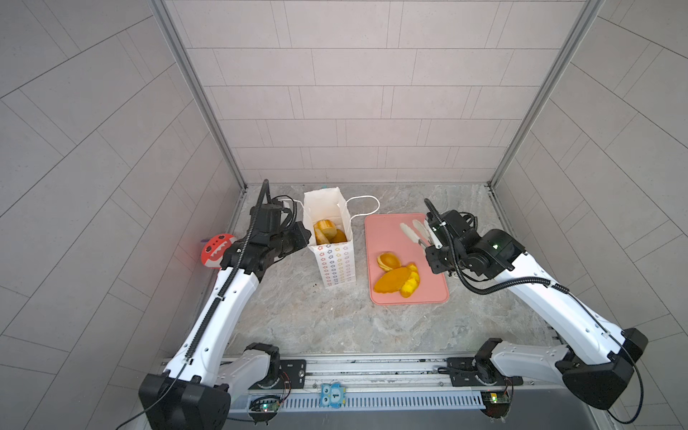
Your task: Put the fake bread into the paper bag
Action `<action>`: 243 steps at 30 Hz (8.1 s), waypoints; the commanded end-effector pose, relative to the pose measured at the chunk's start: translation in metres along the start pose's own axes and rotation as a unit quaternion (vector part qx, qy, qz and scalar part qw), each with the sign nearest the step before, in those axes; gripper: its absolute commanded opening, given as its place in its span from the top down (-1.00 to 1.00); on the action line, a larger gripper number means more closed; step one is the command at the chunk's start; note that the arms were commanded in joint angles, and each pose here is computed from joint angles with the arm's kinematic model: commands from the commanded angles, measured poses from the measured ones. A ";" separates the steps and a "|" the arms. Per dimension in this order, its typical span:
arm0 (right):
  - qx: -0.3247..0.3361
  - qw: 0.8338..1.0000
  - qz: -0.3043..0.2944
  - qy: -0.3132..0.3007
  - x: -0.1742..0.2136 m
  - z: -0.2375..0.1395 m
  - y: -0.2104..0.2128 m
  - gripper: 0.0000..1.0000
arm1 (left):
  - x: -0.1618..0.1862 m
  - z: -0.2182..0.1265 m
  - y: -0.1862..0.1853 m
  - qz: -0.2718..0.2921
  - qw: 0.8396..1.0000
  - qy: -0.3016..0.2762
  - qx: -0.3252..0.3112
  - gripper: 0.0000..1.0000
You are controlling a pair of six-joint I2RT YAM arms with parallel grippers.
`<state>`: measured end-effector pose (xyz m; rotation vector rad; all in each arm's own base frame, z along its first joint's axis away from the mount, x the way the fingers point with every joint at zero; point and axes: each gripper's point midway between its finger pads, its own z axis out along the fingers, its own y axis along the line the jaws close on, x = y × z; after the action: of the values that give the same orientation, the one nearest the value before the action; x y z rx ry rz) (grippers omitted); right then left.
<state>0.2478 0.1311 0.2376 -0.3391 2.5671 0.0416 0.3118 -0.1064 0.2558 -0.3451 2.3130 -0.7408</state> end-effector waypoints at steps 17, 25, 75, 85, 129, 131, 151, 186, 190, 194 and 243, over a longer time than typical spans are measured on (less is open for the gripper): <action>-0.065 0.993 0.073 0.062 0.076 0.028 0.014 0.22 | -0.005 -0.002 -0.007 0.006 1.000 -0.009 0.013 0.80; -0.077 0.990 0.087 0.079 0.094 0.033 0.017 0.20 | -0.004 -0.001 -0.007 0.004 1.000 -0.009 0.014 0.80; -0.095 0.986 0.107 0.091 0.095 0.066 0.033 0.34 | -0.003 -0.003 -0.004 0.005 1.000 -0.011 0.010 0.80; -0.085 0.989 0.106 0.053 0.083 0.050 0.024 0.48 | -0.003 -0.004 -0.006 0.005 1.000 -0.011 0.012 0.80; -0.003 0.998 0.054 -0.040 0.014 -0.029 -0.028 0.63 | -0.007 -0.010 -0.011 0.007 1.000 -0.017 0.014 0.80; 0.000 0.998 0.052 -0.046 0.008 -0.033 -0.030 0.63 | -0.008 -0.010 -0.010 0.006 1.000 -0.017 0.014 0.80; 0.020 0.993 0.051 -0.107 -0.051 -0.066 -0.045 0.63 | -0.008 -0.011 -0.011 0.007 1.000 -0.017 0.013 0.80; -0.015 0.968 0.074 -0.238 -0.143 -0.144 -0.042 0.65 | -0.008 -0.012 -0.011 0.007 1.000 -0.017 0.013 0.80; -0.026 0.966 0.077 -0.247 -0.147 -0.150 -0.039 0.65 | -0.008 -0.012 -0.012 0.007 1.000 -0.017 0.014 0.80; -0.040 0.963 0.078 -0.254 -0.150 -0.155 -0.035 0.65 | -0.009 -0.012 -0.012 0.006 1.000 -0.018 0.014 0.80; -0.037 0.965 -0.148 -0.214 -0.153 -0.117 0.108 0.68 | -0.009 -0.011 -0.014 0.008 1.000 -0.017 0.013 0.80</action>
<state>0.2856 0.2654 0.3999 -0.6598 2.1210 0.1619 0.3105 -0.1077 0.2578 -0.3402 2.3118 -0.7409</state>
